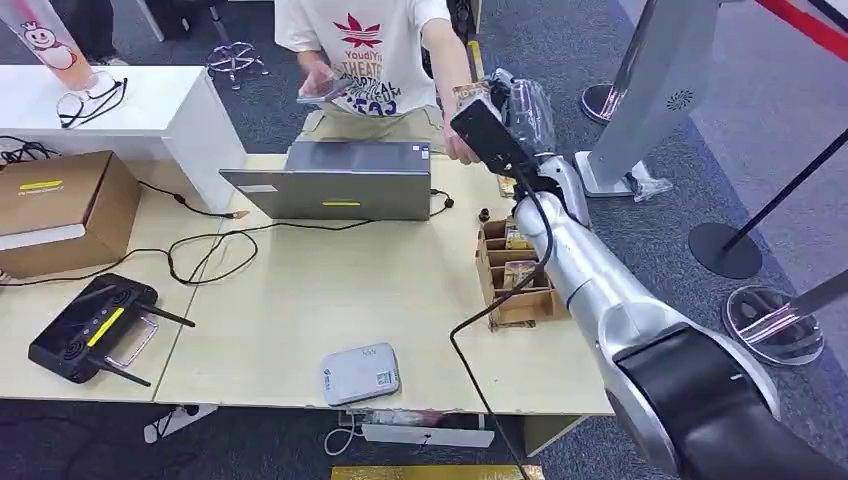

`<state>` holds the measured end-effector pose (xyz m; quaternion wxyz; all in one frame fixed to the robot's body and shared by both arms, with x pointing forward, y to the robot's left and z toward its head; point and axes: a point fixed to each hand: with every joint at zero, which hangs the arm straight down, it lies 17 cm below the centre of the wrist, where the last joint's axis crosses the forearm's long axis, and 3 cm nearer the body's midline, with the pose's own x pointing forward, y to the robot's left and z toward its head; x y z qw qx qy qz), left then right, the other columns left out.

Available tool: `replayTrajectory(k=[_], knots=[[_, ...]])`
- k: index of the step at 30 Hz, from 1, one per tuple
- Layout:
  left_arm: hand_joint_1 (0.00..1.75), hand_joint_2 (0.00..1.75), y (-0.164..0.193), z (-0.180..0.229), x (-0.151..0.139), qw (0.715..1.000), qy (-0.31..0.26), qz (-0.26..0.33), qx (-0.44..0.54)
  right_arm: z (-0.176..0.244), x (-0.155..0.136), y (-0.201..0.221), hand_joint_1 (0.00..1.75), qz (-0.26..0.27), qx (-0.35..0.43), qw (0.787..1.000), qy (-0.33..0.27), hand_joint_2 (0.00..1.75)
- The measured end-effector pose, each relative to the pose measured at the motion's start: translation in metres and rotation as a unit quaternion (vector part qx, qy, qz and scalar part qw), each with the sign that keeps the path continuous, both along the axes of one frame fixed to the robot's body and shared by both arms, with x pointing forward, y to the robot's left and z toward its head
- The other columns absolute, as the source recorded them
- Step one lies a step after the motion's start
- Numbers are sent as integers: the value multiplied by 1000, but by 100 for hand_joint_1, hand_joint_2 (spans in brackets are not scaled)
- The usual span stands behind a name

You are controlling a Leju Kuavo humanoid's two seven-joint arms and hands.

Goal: Pass the card to the sensor for recognition and then transmit it.

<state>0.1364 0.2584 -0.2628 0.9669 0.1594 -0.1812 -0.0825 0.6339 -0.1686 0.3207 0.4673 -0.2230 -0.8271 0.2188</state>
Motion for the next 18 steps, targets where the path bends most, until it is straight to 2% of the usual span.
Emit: replayTrajectory(k=[2, 4, 12, 18], knots=[[0, 0, 0, 0, 0, 1000, 0, -1, 0, -3, 0, -1, 175, -2, -2, 1000, 3, 175], [0, 0, -1, 0, 0, 1000, 0, -1, -1, -7, 1, -2, 0, -3, -4, 1000, 7, 175], [0, 0, -5, 0, 1, 1000, 2, -19, -7, -34, -2, -10, 0, -11, -18, 999, 24, 175], [0, 0, -11, 0, 7, 999, 6, -51, -10, -49, -4, -40, 0, -26, -23, 999, 23, 175]])
